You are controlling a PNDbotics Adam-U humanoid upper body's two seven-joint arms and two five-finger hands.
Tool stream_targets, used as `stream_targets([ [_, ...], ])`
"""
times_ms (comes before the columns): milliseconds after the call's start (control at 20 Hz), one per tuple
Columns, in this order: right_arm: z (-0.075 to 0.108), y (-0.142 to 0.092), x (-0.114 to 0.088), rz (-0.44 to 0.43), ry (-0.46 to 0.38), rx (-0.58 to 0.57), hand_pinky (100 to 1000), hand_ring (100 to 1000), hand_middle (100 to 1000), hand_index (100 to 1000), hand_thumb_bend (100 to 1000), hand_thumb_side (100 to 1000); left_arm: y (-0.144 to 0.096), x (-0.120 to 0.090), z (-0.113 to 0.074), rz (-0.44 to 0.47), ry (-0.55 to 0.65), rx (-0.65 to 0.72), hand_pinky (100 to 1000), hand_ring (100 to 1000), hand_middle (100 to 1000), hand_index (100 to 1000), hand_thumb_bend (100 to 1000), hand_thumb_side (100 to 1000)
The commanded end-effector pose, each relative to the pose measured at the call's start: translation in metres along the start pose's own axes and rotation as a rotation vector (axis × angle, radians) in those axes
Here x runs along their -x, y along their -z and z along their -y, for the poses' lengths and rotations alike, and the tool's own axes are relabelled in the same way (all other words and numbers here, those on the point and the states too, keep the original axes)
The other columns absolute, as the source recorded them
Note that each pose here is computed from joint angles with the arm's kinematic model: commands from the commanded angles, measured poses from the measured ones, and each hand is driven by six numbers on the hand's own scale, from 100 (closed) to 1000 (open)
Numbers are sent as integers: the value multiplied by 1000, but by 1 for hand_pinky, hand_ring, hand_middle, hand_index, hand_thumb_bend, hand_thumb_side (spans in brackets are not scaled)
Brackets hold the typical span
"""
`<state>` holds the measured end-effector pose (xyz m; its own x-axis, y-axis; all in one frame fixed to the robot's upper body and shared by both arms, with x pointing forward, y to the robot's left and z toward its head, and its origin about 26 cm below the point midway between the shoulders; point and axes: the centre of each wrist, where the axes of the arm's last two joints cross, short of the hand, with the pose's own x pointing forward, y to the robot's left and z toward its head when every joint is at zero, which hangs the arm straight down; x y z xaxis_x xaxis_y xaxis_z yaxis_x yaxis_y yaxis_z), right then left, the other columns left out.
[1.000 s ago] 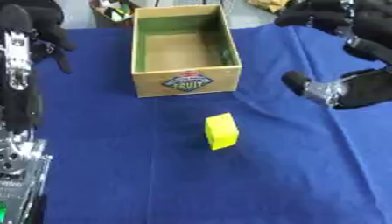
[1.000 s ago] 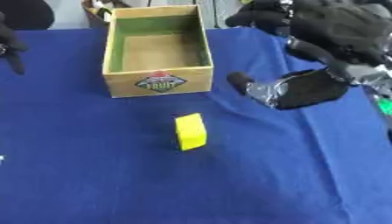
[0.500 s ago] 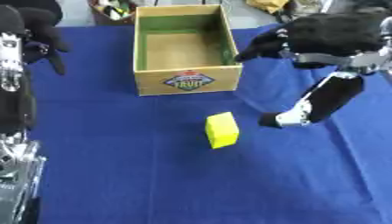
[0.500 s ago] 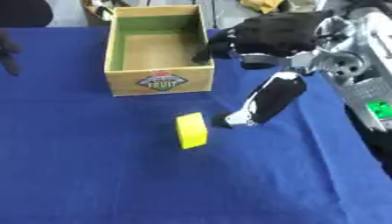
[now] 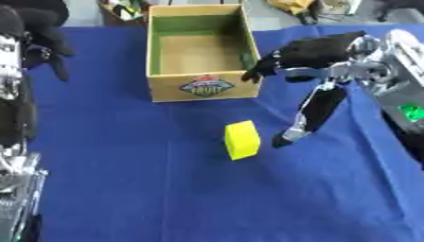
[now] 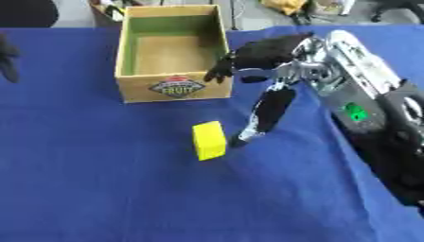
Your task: Pick up objects on the table and place them in the box.
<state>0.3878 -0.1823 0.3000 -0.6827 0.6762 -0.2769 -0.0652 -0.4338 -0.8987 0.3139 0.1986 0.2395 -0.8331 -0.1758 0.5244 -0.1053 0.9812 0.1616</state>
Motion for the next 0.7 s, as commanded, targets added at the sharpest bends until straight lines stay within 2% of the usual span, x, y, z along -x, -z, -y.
stream_targets([
  [50,2,11,1,-66,7,-15,764,836,804,1000,589,586,5,-7,2,35,-11,5,252,455,457,634,100,841],
  [250,-1,22,-4,-122,-10,-37,762,838,808,1000,564,589,5,-8,2,37,-13,6,252,455,457,634,100,841],
  [700,-5,34,-10,-151,-36,-58,759,841,822,1000,538,587,5,-8,3,35,-13,8,252,455,457,634,100,841],
])
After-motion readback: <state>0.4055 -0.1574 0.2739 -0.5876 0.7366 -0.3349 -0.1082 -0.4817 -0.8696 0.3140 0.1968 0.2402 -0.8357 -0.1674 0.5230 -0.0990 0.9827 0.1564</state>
